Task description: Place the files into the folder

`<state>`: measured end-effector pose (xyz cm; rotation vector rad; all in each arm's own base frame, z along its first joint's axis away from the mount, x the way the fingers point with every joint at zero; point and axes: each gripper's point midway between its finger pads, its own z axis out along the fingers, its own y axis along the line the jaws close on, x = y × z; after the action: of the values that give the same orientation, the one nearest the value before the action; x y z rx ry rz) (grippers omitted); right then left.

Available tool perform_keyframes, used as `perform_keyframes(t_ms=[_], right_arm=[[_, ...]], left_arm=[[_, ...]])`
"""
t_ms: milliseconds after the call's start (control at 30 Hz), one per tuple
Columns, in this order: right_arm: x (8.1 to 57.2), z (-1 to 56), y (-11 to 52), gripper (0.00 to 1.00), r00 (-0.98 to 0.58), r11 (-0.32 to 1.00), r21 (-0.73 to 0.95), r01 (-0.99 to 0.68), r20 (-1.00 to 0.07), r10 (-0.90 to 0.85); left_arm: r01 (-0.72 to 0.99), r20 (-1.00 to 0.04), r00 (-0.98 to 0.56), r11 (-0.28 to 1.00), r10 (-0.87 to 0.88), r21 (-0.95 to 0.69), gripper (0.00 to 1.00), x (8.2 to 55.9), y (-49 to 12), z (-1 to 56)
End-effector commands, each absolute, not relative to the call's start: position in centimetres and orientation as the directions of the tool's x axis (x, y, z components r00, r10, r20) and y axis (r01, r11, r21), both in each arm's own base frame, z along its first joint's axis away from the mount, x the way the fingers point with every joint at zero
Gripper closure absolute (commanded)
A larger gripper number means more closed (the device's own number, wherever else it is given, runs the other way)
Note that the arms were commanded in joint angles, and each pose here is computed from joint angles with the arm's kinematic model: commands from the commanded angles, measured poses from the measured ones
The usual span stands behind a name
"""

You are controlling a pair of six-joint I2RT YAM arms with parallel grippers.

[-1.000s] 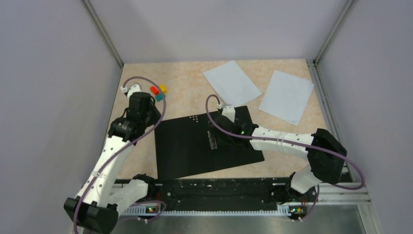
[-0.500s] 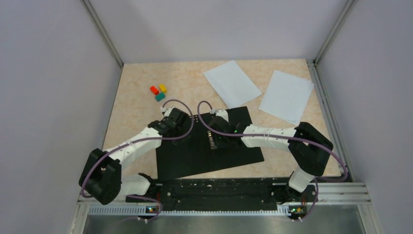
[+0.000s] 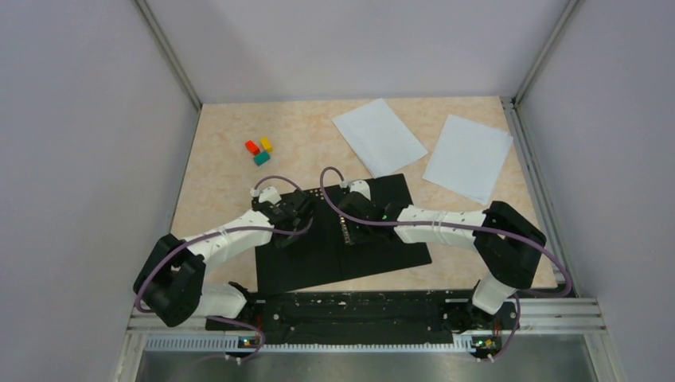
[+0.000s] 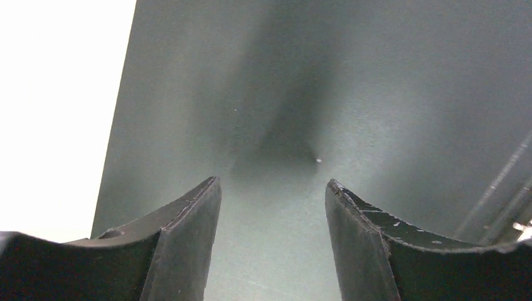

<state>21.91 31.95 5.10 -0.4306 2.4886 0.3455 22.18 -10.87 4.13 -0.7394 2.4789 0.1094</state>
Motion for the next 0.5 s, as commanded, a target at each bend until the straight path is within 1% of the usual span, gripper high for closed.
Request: perform_keyframes(t_ms=[0, 167, 467], right_arm=[[22.2, 6.4, 34.0, 0.67, -0.756, 0.898, 0.186, -0.398, -0.621, -0.206], [21.9, 6.1, 34.4, 0.67, -0.752, 0.898, 0.175, -0.403, -0.623, -0.216], [21.6, 5.6, 35.2, 0.71, -0.748, 0.901, 0.169, -0.400, -0.628, -0.214]], left_arm=[[-0.601, -0.540, -0.659, 0.799, -0.523, -0.041, 0.30, 21.9, -9.9, 3.6], [-0.623, -0.515, -0.662, 0.782, -0.544, -0.026, 0.18, 21.3, -9.8, 2.5], [-0.637, -0.465, -0.680, 0.771, -0.566, -0.006, 0.16, 20.4, -10.2, 0.9]])
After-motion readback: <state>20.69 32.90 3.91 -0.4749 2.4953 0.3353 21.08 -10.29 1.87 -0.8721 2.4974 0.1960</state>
